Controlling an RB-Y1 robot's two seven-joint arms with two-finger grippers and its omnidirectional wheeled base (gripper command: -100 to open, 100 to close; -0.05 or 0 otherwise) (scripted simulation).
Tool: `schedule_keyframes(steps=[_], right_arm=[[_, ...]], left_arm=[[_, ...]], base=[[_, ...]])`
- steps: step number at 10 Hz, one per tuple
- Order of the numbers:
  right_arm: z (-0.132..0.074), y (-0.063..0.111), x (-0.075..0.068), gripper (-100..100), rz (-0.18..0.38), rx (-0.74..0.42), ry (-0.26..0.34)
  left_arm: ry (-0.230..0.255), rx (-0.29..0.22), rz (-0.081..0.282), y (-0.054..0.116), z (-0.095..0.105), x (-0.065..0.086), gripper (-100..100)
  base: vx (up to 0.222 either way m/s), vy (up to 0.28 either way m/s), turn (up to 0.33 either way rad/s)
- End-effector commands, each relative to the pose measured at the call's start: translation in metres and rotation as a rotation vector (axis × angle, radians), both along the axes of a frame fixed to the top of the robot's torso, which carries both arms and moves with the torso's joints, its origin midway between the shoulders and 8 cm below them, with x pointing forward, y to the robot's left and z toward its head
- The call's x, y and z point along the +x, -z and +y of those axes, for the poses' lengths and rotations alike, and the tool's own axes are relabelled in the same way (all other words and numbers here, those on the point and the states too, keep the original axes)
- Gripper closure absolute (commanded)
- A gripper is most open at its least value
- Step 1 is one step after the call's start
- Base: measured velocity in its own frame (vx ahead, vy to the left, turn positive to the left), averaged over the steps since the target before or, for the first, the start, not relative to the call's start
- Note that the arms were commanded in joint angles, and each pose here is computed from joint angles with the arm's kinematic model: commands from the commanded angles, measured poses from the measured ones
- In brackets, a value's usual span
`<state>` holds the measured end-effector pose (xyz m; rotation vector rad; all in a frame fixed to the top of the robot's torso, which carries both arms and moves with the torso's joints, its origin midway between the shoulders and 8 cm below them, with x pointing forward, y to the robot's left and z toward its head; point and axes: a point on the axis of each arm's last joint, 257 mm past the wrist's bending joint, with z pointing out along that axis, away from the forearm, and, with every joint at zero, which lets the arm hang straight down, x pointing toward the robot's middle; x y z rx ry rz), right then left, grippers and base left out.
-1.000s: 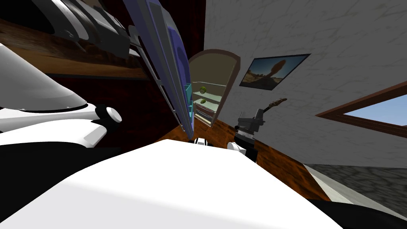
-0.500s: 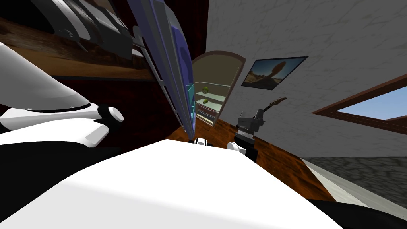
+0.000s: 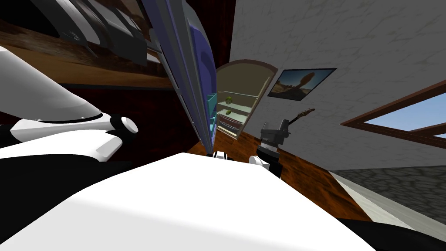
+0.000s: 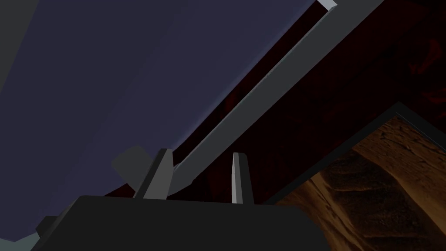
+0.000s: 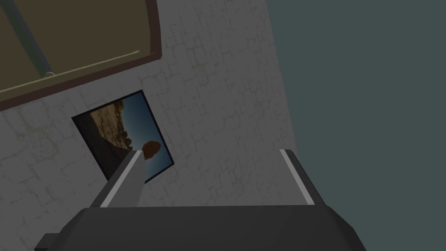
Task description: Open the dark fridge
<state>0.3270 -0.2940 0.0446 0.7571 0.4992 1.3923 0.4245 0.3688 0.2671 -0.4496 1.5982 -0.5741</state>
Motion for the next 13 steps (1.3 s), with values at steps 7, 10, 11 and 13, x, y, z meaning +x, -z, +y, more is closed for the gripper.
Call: schedule_keyframes(steps=[7, 10, 11, 13], right_arm=[[0.000, 0.000, 0.000, 0, 0.000, 0.001, 0.000], [0.000, 0.000, 0.000, 0, 0.000, 0.000, 0.000], [0.000, 0.000, 0.000, 0, 0.000, 0.000, 0.000], [0.000, 0.000, 0.000, 0, 0.000, 0.000, 0.000]], left_arm=[[0.033, -0.004, 0.007, -0.025, -0.006, -0.015, -100], [0.023, -0.007, 0.006, -0.036, -0.001, -0.022, -100], [0.023, -0.007, 0.006, -0.036, -0.001, -0.022, -100], [0.023, -0.007, 0.006, -0.036, -0.001, -0.022, -100]], base=[[-0.005, 0.093, -0.047], [0.010, 0.004, -0.026], [0.008, 0.014, 0.001], [0.001, 0.003, -0.002]])
